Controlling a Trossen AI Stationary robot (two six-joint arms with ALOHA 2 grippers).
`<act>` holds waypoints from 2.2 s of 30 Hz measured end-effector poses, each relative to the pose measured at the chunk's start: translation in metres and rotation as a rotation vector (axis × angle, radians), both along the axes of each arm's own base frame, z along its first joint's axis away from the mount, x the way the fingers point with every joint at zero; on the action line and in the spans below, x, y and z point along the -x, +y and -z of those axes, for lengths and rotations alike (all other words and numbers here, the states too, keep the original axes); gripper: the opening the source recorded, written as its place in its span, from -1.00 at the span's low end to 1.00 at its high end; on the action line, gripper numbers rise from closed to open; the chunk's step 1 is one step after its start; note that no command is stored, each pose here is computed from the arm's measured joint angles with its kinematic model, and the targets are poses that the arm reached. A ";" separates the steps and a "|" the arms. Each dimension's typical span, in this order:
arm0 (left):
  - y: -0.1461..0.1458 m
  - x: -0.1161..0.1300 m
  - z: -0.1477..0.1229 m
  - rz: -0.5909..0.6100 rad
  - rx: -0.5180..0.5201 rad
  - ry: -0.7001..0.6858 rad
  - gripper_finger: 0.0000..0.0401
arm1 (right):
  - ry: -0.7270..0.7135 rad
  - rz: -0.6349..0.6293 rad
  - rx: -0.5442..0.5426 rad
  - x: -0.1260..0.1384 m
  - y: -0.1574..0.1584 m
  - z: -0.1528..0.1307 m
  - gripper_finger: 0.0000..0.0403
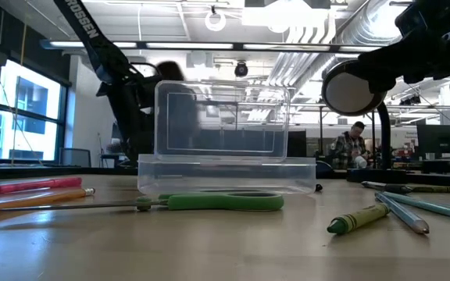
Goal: Pick & place school supplies into a supply box
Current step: Put the green crayon into the supply box
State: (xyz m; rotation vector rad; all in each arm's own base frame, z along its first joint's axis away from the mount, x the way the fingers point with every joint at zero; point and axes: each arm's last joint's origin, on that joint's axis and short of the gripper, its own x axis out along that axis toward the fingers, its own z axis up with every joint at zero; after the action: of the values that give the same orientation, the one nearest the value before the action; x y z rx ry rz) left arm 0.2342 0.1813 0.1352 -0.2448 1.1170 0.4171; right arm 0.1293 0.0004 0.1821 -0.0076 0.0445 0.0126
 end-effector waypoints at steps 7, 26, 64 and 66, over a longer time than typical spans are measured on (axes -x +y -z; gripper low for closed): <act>0.002 -0.003 -0.002 -0.008 0.021 -0.045 -0.29 | 0.000 0.000 -0.002 0.000 0.000 0.000 -0.27; -0.007 -0.019 -0.014 -0.057 -0.058 -0.046 -0.29 | 0.001 0.000 0.000 0.000 0.000 0.000 -0.27; 0.000 -0.101 -0.028 0.009 -0.064 -0.254 -0.29 | 0.008 -0.059 -0.007 0.000 0.002 0.001 -0.27; 0.001 -0.104 -0.021 0.031 -0.045 -0.258 -0.29 | 0.008 -0.059 -0.006 0.000 0.002 0.001 -0.27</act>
State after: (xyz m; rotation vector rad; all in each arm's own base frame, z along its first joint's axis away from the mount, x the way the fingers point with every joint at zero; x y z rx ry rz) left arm 0.3378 0.1822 0.1564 -0.2345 0.8563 0.3712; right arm 0.1293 0.0021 0.1813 -0.0033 0.0526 0.0722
